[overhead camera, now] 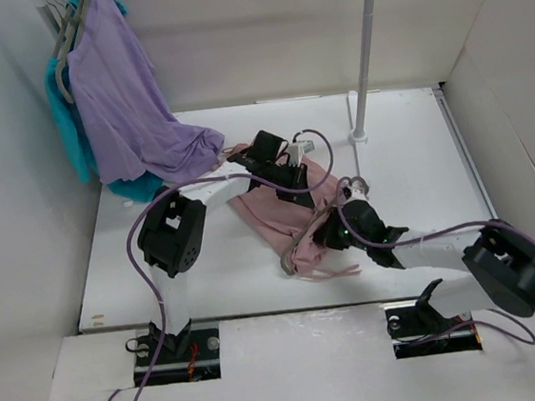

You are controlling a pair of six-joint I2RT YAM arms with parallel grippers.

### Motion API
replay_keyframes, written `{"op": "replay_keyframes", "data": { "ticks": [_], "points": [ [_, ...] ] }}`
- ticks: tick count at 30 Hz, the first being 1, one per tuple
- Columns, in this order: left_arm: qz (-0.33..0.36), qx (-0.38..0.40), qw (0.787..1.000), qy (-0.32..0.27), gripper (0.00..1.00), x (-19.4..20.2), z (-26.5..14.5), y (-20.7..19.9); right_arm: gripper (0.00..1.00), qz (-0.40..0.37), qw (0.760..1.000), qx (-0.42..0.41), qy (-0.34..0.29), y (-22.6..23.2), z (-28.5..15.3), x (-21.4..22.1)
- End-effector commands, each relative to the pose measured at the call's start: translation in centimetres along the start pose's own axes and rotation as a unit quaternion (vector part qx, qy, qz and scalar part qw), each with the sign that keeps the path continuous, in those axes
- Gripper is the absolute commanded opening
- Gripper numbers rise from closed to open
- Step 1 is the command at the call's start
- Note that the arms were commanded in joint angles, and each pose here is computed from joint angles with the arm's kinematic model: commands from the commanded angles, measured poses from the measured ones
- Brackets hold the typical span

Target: Place the trousers on the hanger

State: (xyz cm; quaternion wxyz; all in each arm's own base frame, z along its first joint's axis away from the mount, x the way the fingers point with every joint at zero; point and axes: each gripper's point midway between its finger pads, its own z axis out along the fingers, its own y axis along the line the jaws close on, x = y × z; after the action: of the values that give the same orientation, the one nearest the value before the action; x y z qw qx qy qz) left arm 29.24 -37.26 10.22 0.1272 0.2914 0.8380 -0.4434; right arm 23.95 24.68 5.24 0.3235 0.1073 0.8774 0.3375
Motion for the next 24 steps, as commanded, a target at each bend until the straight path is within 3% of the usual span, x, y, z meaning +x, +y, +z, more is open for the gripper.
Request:
{"op": "replay_keyframes", "data": {
  "ticks": [1, 7, 13, 18, 20, 24],
  "points": [
    [0.016, -0.003, 1.000, -0.003, 0.00, -0.5, -1.2, -1.2, 0.00, 0.022, 0.998, -0.046, -0.022, 1.6, 1.7, -0.8],
    [-0.001, 0.027, 0.999, 0.017, 0.00, 1.4, -1.4, -2.1, 0.00, 0.055, 0.997, -0.050, -0.015, -0.6, 6.1, -2.0],
    [0.009, 0.048, 0.999, 0.011, 0.00, 1.4, -2.0, -3.3, 0.00, 0.084, 0.996, -0.024, -0.018, -4.0, 6.9, -3.5],
    [0.013, 0.035, 0.999, 0.009, 0.00, 1.3, -2.2, -3.0, 0.07, 0.041, 0.998, -0.040, -0.028, -1.9, 4.3, -5.7],
    [0.019, 0.013, 1.000, 0.004, 0.00, 1.0, -2.2, -2.4, 0.10, 0.032, 0.999, 0.005, -0.026, -2.6, 3.2, -6.3],
    [0.027, -0.031, 0.999, -0.008, 0.00, -0.1, -2.3, -1.1, 0.18, 0.024, 0.997, 0.017, -0.066, -1.1, -0.4, -8.7]
  ]
}}
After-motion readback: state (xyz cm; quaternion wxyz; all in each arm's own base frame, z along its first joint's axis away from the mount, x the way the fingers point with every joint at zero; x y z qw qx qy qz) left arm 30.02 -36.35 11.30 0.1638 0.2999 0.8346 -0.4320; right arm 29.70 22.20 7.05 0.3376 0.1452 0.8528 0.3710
